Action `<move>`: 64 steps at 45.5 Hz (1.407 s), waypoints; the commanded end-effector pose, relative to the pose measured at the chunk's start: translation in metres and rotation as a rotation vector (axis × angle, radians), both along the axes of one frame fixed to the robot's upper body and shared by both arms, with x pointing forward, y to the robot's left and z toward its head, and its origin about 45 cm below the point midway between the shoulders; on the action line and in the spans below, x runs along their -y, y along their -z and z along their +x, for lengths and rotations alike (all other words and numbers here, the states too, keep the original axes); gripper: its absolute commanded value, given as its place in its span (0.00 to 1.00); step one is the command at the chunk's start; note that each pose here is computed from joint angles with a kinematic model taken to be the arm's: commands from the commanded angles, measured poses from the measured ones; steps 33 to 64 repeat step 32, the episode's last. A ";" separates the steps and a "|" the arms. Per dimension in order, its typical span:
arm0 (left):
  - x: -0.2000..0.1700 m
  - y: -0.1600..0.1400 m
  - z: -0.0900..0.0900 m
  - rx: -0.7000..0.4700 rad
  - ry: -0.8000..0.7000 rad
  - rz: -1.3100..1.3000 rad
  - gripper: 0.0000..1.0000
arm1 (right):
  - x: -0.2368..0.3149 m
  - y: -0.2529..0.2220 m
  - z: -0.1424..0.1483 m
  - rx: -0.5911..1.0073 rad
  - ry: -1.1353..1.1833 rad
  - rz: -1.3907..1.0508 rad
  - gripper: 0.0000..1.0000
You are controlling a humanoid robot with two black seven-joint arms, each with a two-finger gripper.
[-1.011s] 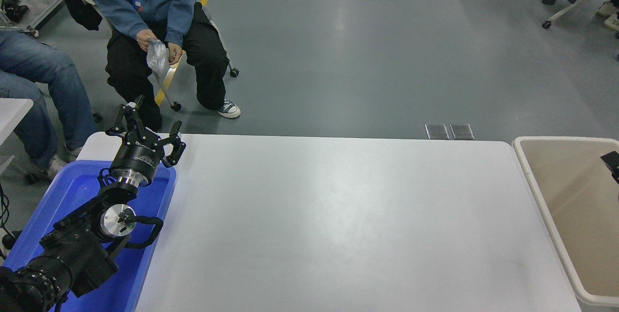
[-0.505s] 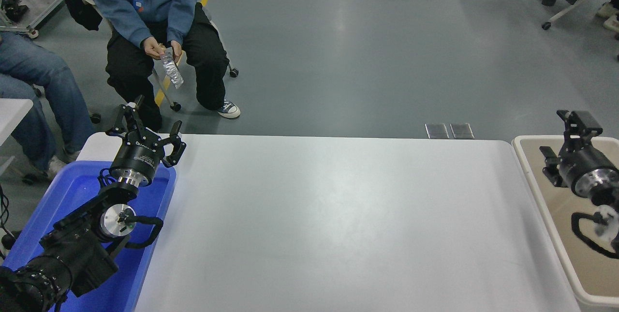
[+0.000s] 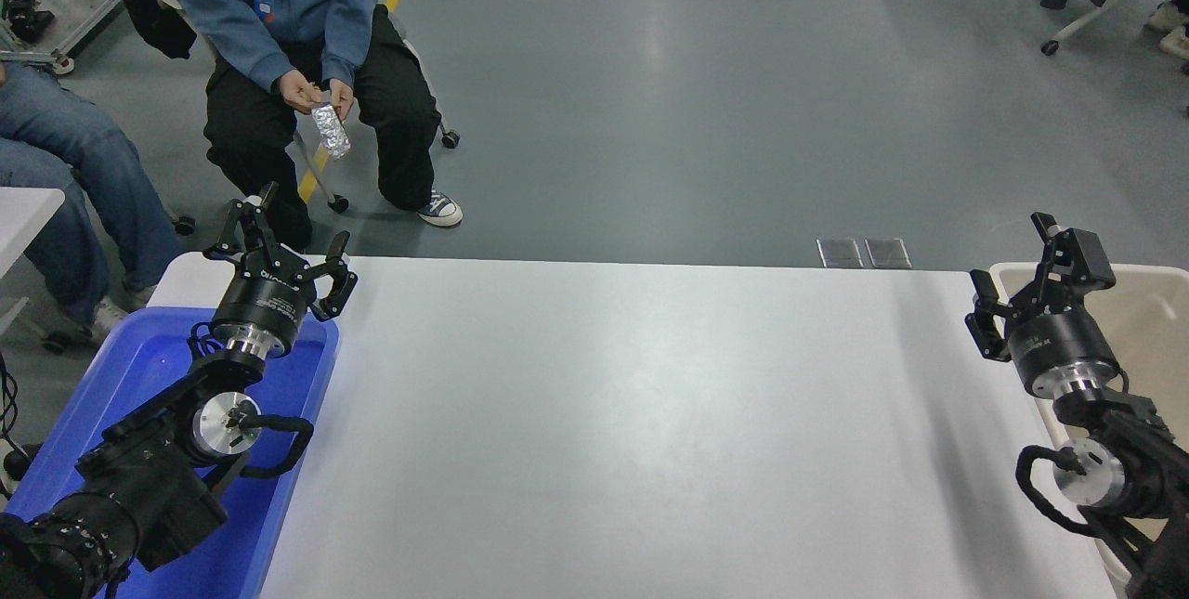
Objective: Dispose of the paper cup in the dustbin
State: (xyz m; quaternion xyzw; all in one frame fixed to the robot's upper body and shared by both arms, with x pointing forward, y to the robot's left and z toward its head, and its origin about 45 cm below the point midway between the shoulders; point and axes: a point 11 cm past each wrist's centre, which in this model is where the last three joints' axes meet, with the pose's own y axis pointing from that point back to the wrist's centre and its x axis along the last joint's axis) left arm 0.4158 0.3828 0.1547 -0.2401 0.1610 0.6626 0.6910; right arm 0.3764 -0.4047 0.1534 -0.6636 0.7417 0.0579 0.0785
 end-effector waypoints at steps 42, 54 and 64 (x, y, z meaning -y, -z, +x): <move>0.000 0.000 0.000 0.000 0.000 0.000 1.00 | -0.017 0.016 -0.001 -0.011 0.012 0.044 0.99; 0.000 0.000 0.000 0.000 0.000 0.000 1.00 | -0.017 0.016 -0.001 -0.011 0.012 0.044 0.99; 0.000 0.000 0.000 0.000 0.000 0.000 1.00 | -0.017 0.016 -0.001 -0.011 0.012 0.044 0.99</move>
